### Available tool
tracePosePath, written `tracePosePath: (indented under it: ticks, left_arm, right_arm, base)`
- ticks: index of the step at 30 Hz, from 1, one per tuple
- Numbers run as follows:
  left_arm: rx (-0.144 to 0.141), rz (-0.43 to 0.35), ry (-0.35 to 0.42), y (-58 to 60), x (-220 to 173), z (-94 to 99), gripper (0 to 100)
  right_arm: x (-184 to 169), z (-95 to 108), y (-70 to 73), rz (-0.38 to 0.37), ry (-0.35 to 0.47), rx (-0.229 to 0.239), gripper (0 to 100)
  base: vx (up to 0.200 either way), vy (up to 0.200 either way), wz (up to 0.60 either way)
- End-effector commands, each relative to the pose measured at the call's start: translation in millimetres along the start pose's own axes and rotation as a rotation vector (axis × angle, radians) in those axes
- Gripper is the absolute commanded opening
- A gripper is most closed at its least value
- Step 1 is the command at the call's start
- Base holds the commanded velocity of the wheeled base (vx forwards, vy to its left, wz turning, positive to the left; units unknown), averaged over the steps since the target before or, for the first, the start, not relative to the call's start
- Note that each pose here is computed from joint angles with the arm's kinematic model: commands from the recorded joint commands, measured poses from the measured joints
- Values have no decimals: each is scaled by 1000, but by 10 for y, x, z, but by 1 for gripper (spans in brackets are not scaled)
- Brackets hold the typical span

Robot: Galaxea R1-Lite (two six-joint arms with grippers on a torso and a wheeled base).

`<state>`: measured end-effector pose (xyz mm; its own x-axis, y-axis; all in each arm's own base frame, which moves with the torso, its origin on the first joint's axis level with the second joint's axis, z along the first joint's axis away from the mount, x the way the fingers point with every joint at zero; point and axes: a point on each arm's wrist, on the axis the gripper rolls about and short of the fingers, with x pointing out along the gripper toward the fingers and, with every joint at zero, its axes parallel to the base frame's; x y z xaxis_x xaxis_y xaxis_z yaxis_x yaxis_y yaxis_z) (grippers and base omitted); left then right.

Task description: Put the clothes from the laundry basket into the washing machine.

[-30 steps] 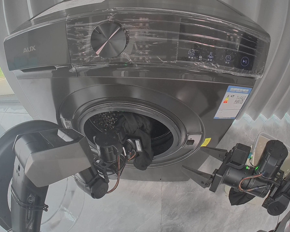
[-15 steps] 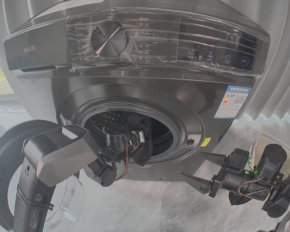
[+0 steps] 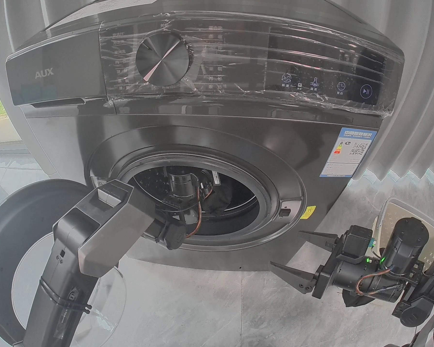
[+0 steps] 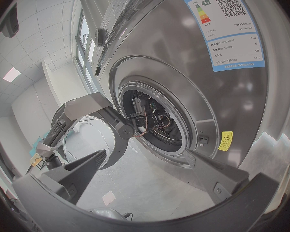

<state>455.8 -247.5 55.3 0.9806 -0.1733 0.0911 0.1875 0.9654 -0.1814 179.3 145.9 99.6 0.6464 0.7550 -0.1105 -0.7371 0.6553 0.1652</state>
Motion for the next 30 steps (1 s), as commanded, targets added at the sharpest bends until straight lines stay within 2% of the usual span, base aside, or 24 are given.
tracePosePath:
  ticks: [1, 16, 26, 27, 30]
  left_arm:
    - [1, 23, -4, 70, 176, -79, 0]
    - [-2, 24, -15, 58, 234, -14, 0]
    - [3, 26, -5, 64, 229, -45, 0]
    - [4, 26, -3, 66, 228, -49, 100]
    - [1, 20, -10, 38, 225, -38, 100]
  right_arm:
    - [-3, -8, 0, 0, 4, 0, 100]
    - [-5, -5, 1, -1, 2, 0, 100]
    - [-3, -8, 0, 0, 4, 0, 100]
    - [-3, -8, 0, -1, 3, 0, 100]
    - [-3, -8, 0, -1, 3, 0, 100]
  base:
    - [0, 0, 0]
    - [0, 0, 0]
    - [0, 0, 0]
    - [0, 0, 0]
    - [0, 0, 0]
